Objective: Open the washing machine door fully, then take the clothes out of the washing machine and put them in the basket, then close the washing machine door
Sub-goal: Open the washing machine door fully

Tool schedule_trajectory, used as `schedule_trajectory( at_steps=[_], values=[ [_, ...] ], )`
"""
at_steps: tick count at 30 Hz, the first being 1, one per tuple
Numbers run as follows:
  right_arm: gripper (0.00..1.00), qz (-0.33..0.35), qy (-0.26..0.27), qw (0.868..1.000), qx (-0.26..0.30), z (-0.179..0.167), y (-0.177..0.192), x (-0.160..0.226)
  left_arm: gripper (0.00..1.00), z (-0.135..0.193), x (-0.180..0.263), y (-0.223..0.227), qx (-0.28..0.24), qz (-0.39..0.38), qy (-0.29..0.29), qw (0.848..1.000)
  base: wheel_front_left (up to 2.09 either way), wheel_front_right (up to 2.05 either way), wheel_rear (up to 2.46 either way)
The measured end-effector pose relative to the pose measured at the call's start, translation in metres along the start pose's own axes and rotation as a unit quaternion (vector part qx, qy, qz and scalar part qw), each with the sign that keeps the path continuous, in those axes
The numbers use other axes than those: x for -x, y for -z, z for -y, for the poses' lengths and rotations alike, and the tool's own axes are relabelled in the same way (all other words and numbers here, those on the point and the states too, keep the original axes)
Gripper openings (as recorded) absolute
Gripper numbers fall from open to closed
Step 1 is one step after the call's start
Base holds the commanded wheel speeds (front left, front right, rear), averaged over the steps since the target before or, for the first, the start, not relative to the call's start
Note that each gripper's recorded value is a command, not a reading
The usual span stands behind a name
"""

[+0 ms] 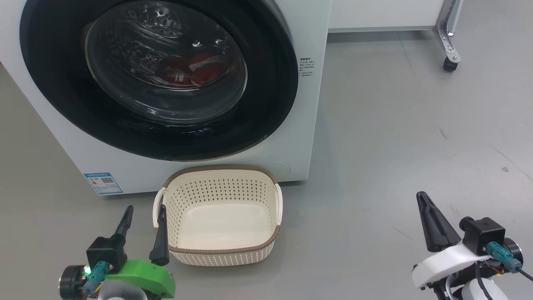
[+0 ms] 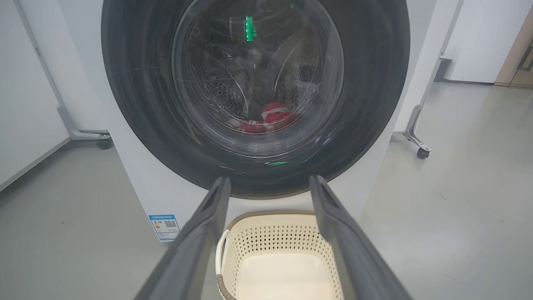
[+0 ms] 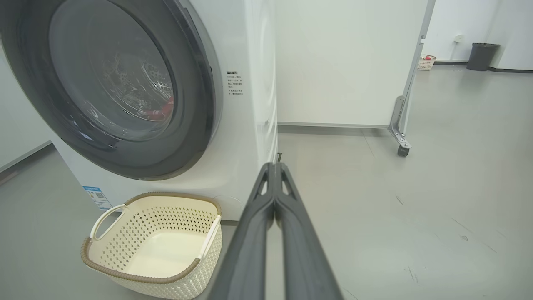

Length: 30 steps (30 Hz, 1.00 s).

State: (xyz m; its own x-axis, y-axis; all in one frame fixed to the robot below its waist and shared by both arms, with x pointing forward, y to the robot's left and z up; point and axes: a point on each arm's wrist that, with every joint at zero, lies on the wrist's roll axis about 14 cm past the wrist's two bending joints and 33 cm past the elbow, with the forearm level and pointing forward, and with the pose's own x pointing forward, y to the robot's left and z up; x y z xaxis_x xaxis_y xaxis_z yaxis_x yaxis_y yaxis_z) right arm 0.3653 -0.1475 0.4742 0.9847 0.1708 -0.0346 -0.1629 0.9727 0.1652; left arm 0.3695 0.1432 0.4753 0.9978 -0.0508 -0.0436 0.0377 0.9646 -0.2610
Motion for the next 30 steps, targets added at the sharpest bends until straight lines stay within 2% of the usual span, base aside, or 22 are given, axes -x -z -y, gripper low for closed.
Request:
schedule_trajectory(
  at_steps=[6, 10, 12, 14, 15, 17, 21, 25, 30],
  values=[
    [0.0, -0.007, -0.006, 1.0, -0.003, -0.001, 0.005, -0.001, 1.0, -0.001, -0.001, 0.001, -0.002, -0.002, -0.002, 1.0, 0.0, 0.0, 0.0],
    [0.0, -0.01, 0.005, 0.999, -0.047, 0.001, 0.008, -0.005, 1.0, 0.0, -0.004, 0.001, -0.003, 0.0, -0.002, 1.0, 0.0, 0.0, 0.0],
    [0.0, -0.003, 0.023, 0.994, -0.106, 0.004, 0.009, -0.008, 1.0, 0.001, -0.007, -0.001, -0.005, 0.003, 0.002, 1.0, 0.0, 0.0, 0.0],
    [0.0, 0.0, 0.032, 0.989, -0.142, 0.003, 0.01, -0.012, 1.0, 0.003, -0.011, -0.004, -0.004, 0.007, 0.004, 1.0, 0.0, 0.0, 0.0],
    [0.0, 0.007, 0.048, 0.983, -0.179, 0.007, 0.009, -0.015, 1.0, 0.003, -0.012, -0.005, -0.004, 0.009, 0.005, 1.0, 0.0, 0.0, 0.0],
    [0.0, 0.009, 0.056, 0.977, -0.205, 0.011, 0.009, -0.02, 1.0, 0.003, -0.014, -0.006, -0.004, 0.011, 0.005, 1.0, 0.0, 0.0, 0.0],
    [0.0, 0.021, 0.081, 0.952, -0.295, 0.025, 0.005, -0.035, 1.0, 0.004, -0.021, -0.007, -0.005, 0.013, 0.007, 1.0, 0.0, 0.0, 0.0],
    [0.0, 0.027, 0.089, 0.912, -0.4, 0.029, 0.0, -0.057, 1.0, 0.006, -0.029, -0.009, -0.008, 0.017, 0.014, 1.0, 0.0, 0.0, 0.0],
    [0.0, 0.027, 0.068, 0.858, -0.508, 0.029, -0.011, -0.091, 1.0, 0.004, -0.039, -0.007, -0.007, 0.016, 0.013, 1.0, 0.0, 0.0, 0.0]
  ],
)
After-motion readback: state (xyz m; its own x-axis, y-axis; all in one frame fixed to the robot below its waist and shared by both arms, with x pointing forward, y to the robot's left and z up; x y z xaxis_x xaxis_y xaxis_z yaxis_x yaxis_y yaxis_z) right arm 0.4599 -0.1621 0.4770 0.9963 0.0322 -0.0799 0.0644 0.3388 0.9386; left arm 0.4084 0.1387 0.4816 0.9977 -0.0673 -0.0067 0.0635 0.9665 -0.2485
